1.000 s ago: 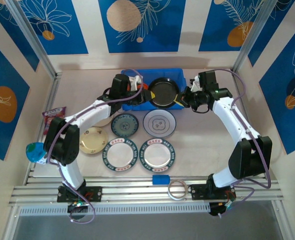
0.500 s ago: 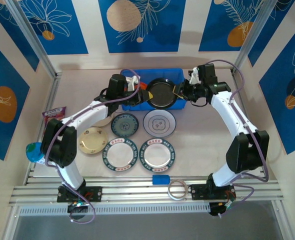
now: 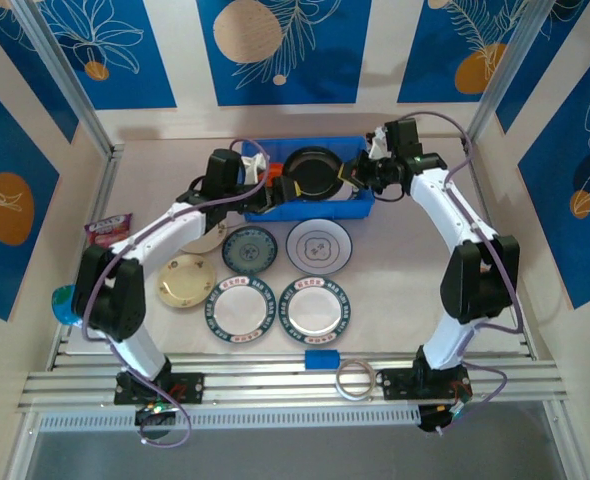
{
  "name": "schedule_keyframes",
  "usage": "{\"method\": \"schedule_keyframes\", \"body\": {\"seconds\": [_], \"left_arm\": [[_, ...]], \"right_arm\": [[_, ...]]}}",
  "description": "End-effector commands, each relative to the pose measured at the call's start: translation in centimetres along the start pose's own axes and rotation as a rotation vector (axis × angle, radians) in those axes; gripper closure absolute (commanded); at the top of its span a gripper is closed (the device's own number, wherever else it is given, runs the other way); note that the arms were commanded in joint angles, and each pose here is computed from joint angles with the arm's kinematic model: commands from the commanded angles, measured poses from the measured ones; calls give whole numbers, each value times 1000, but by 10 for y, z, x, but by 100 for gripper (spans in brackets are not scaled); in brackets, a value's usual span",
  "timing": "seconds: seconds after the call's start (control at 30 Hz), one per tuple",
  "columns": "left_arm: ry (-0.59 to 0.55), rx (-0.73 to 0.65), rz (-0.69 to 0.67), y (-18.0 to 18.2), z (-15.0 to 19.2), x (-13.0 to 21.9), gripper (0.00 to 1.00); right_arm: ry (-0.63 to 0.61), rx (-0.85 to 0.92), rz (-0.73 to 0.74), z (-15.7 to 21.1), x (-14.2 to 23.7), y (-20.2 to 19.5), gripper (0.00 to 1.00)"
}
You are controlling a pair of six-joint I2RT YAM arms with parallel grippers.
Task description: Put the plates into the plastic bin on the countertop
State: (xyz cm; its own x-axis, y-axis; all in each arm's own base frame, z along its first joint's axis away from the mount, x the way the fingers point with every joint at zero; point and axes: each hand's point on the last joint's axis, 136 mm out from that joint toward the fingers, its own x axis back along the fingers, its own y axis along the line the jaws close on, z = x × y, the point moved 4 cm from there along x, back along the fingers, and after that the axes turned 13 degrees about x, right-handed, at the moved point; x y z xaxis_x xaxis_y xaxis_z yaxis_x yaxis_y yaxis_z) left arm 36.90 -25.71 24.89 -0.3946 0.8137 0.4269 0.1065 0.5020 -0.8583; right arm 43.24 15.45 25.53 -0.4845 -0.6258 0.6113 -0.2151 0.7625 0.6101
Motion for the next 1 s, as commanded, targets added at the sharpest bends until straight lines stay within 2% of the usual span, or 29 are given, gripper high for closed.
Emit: {"method": "schedule_keyframes", "body": {"seconds": [0.0,0.33,0.6,0.8,0.97], "left_arm": [[-77,-89,-63,-1,-7,35,11],[-154,-64,-141,25,3,78,11],[-191,-5,-182,45,33,101,14],[-224,29,-183,55,41,105,15],[-227,35,-173,55,38,102,15]], "right_arm": [[-19,-7,21,-18,-6,5,100],[45,-16,82,-34,-67,-13,100],[76,-42,96,-34,-123,-26,100],[119,-27,138,-30,-166,-30,100],[132,-20,140,-27,-185,-28,100]]}}
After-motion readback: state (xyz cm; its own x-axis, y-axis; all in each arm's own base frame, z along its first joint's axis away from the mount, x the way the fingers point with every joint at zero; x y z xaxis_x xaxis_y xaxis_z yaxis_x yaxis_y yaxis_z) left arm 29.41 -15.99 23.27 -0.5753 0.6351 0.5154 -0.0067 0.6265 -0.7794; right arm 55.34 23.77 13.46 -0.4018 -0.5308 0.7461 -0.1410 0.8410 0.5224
